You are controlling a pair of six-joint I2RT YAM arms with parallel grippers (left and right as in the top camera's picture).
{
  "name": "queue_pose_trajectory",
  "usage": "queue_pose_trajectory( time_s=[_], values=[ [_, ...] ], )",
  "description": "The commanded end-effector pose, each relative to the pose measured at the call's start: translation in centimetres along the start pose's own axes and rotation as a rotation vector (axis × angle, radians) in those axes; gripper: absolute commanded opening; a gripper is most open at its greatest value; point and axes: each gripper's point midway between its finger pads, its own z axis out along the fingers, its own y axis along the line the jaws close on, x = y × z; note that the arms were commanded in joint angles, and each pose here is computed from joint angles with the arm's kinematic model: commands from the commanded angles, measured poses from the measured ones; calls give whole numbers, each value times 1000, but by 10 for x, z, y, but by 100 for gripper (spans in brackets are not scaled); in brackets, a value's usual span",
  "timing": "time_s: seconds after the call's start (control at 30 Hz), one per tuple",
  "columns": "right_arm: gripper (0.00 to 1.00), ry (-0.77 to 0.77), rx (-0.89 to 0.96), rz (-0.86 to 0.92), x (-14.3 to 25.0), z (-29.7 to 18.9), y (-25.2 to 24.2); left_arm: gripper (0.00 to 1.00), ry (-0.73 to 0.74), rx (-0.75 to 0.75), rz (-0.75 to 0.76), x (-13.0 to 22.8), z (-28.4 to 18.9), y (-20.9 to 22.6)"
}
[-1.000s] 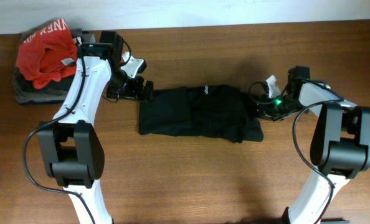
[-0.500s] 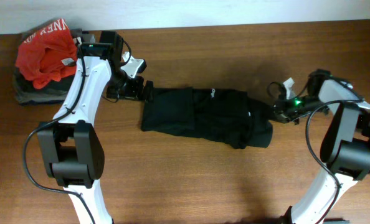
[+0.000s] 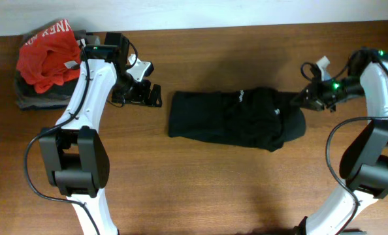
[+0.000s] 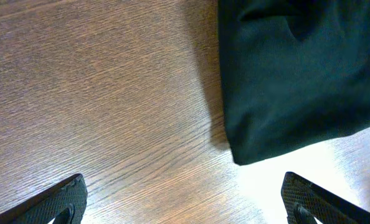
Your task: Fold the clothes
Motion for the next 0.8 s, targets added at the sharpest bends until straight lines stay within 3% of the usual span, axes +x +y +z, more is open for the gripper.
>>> queue_pose_trajectory(
  time_s=[0.0, 0.43, 0.77],
  values=[
    [4, -9, -2, -113, -7, 4, 47, 99, -14, -9, 19, -4, -3, 2],
    [4, 24, -58, -264, -9, 107, 173, 99, -61, -35, 32, -16, -3, 8],
    [4, -16, -146, -390, -1, 148, 245, 99, -83, -53, 38, -25, 4, 14]
  ],
)
